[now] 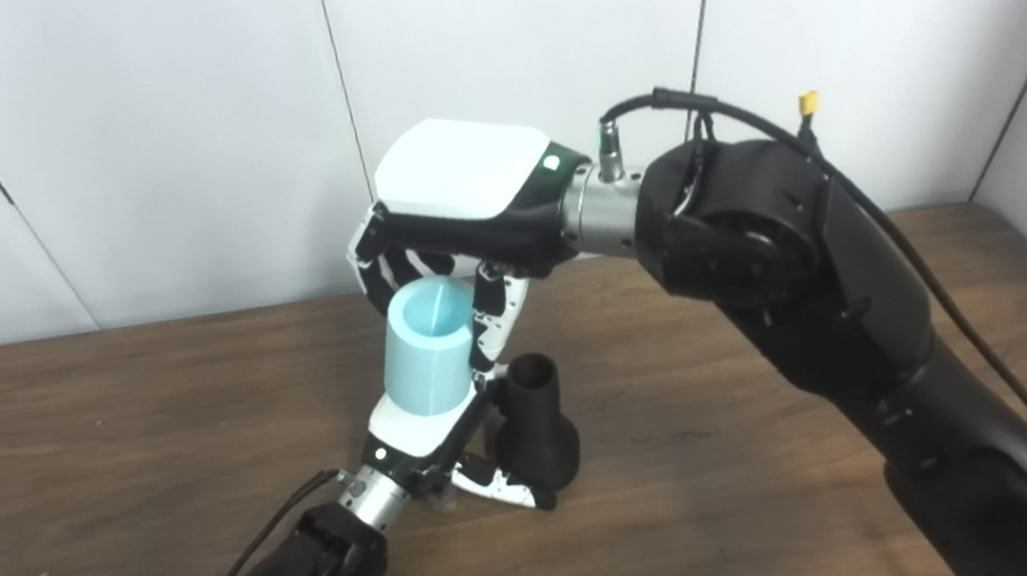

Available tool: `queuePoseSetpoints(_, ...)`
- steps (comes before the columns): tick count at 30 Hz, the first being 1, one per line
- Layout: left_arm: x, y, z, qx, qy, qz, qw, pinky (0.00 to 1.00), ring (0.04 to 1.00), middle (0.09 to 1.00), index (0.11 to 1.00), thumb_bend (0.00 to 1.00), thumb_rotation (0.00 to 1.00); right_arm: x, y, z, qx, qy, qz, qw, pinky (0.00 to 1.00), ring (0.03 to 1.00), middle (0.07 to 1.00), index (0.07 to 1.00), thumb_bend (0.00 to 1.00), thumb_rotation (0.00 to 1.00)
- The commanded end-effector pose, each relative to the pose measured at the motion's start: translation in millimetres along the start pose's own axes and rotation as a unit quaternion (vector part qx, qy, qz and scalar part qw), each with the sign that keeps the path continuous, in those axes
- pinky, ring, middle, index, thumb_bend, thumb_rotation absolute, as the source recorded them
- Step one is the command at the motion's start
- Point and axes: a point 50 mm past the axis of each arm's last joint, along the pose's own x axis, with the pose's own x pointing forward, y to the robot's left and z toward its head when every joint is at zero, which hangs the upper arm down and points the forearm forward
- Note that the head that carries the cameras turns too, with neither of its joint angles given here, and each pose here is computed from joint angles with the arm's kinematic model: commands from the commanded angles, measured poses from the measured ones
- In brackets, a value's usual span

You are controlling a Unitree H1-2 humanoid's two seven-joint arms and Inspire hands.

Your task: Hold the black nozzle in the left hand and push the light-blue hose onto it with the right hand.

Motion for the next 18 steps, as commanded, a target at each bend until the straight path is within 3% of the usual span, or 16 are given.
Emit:
queuePoseSetpoints(1,-95,-89,25,-0.052,0.070,-0.136,0.987,0.70,0.512,0.470,0.498,0.52,0.00,-6,-32,4,-0.064,-0.011,-0.059,0.996,0.16,0.395,0.465,0.507,0.52,0.00)
queuePoseSetpoints(9,-100,-87,21,-0.056,0.088,-0.146,0.984,0.69,0.516,0.470,0.498,0.52,0.00,-12,-30,-2,-0.076,-0.003,-0.060,0.995,0.29,0.414,0.445,0.503,0.52,0.00)
queuePoseSetpoints(13,-104,-83,17,-0.060,0.099,-0.152,0.982,0.69,0.526,0.465,0.503,0.52,0.00,-14,-28,-6,-0.075,0.006,-0.060,0.995,0.17,0.400,0.447,0.506,0.52,0.00)
queuePoseSetpoints(16,-107,-79,13,-0.062,0.109,-0.157,0.980,0.69,0.527,0.459,0.509,0.52,0.00,-15,-30,-10,-0.072,0.017,-0.053,0.996,0.21,0.399,0.447,0.508,0.52,0.00)
queuePoseSetpoints(18,-110,-75,11,-0.062,0.114,-0.161,0.978,0.69,0.524,0.457,0.512,0.52,0.00,-15,-31,-12,-0.071,0.017,-0.054,0.996,0.39,0.402,0.438,0.510,0.52,0.00)
